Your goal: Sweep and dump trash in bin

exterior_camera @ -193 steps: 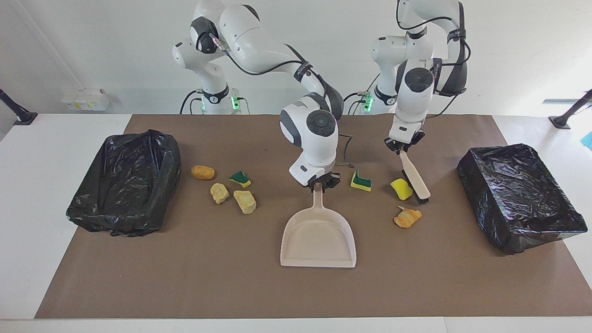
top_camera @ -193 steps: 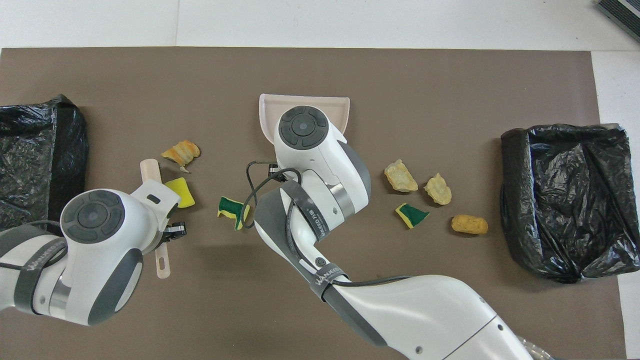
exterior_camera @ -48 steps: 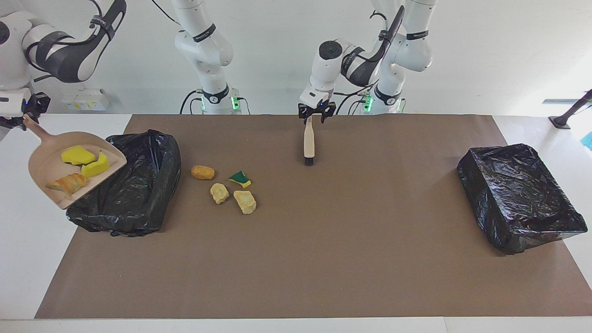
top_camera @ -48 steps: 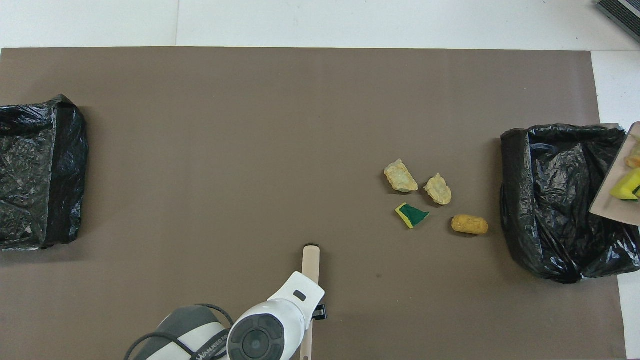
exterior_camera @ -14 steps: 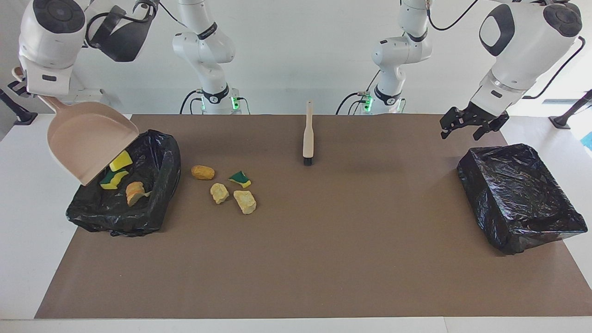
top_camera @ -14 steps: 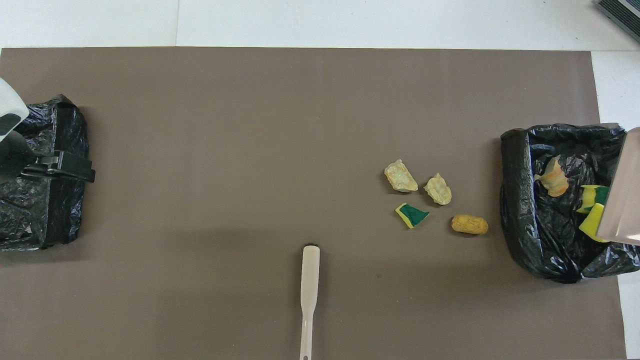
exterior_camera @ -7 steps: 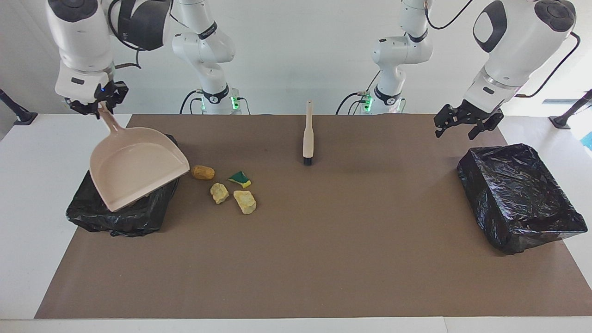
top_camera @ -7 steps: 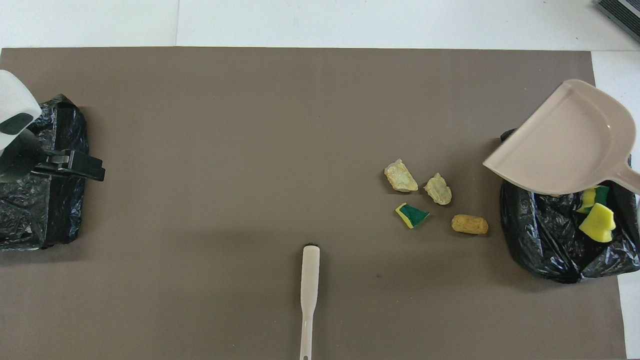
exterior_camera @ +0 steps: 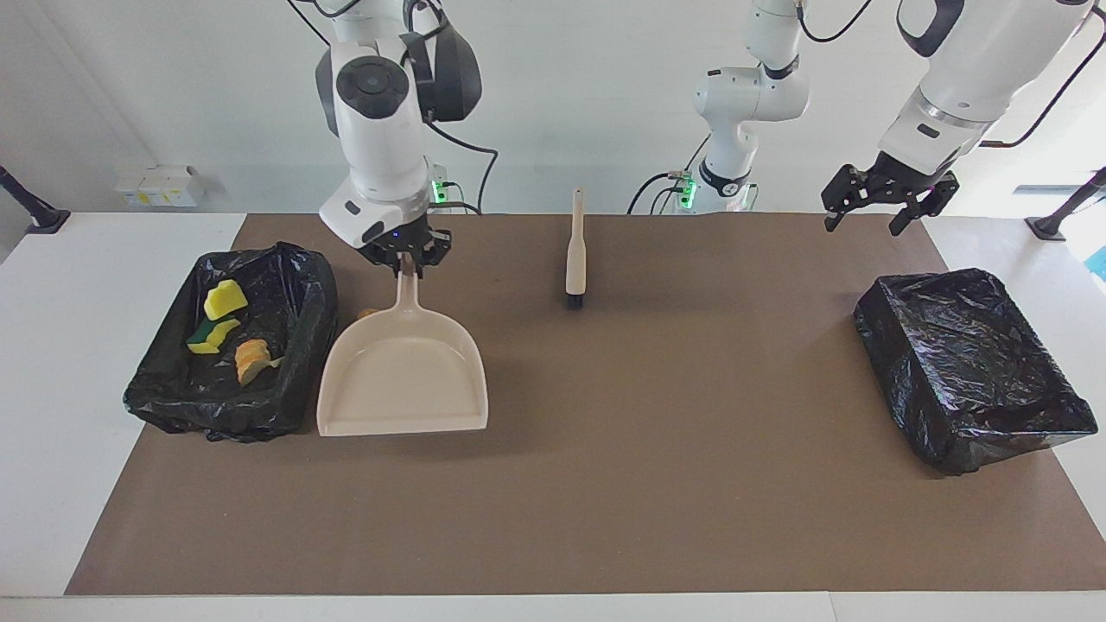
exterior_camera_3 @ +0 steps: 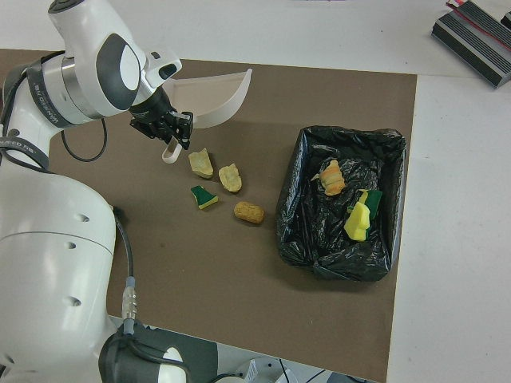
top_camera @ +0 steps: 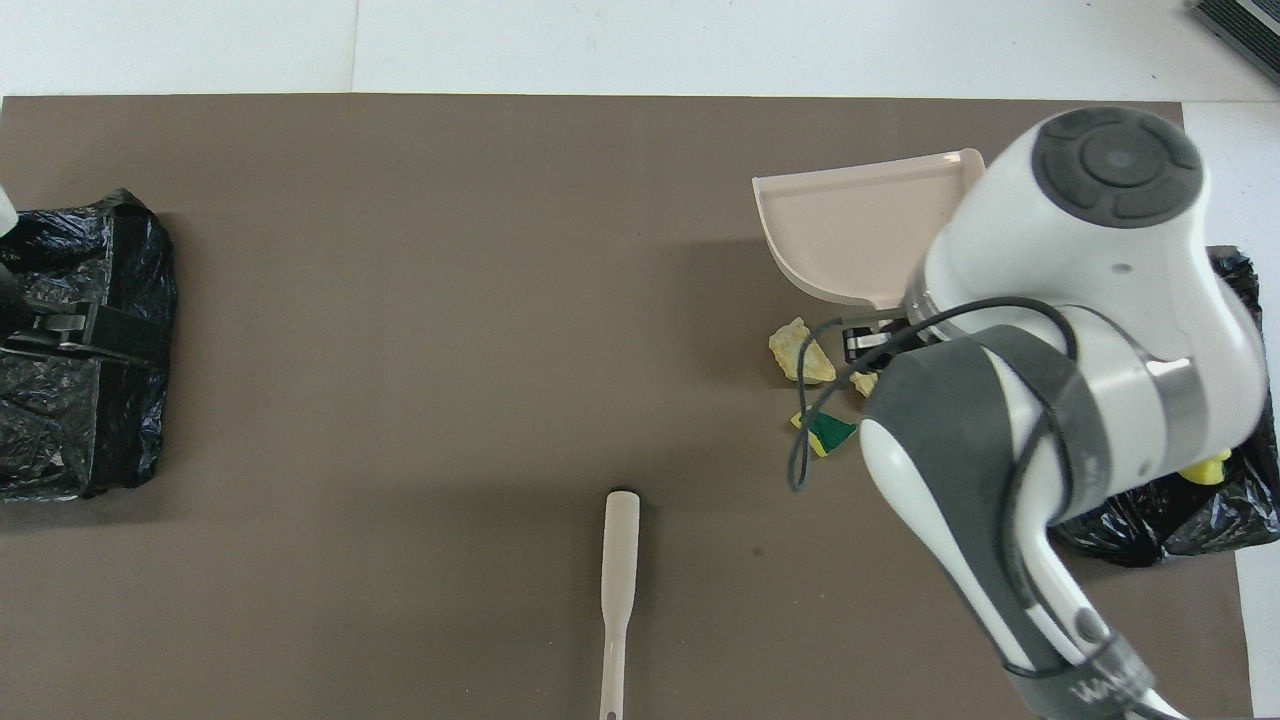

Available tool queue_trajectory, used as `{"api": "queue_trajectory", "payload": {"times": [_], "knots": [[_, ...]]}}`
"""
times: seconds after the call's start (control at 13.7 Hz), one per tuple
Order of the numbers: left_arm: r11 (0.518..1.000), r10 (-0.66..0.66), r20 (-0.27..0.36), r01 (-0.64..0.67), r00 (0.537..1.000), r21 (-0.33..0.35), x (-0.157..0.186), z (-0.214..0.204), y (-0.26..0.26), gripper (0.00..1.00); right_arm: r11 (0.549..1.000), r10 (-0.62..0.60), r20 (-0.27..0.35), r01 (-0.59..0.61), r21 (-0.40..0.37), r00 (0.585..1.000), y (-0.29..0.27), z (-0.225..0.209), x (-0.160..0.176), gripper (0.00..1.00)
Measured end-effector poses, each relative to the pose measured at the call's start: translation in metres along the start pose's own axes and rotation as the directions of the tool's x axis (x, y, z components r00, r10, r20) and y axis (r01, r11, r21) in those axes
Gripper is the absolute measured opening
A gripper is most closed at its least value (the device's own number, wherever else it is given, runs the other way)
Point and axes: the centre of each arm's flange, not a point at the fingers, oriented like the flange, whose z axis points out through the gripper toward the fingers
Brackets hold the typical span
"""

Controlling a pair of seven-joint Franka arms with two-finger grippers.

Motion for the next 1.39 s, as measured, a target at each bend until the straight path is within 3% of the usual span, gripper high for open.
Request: {"api": "queue_trajectory", "payload": {"times": [0.15,0.29,0.73,1.39], "knots": [[1.0,-0.006,0.006,0.006,1.0,-0.001,-0.001,0.0,-0.005,1.0,0.997,0.049,-0.022,-0.047,0.054,0.999,-0.057,0.016,0.021,0.31],[1.0,-0.008,0.006,0.008,1.0,-0.001,-0.001,0.0,-0.007,1.0,0.996,0.021,-0.044,-0.017,0.093,0.999,-0.103,0.039,0.032,0.31],[1.0,-0.001,0.018,0.001,1.0,-0.002,-0.008,0.008,-0.004,1.0,0.987,0.062,-0.082,-0.049,0.15,0.995,-0.238,0.112,0.013,0.31],[1.0,-0.004,0.022,0.004,1.0,-0.004,-0.017,0.014,-0.006,1.0,0.981,0.087,-0.086,-0.07,0.181,0.992,-0.254,0.147,0.025,0.31]]}}
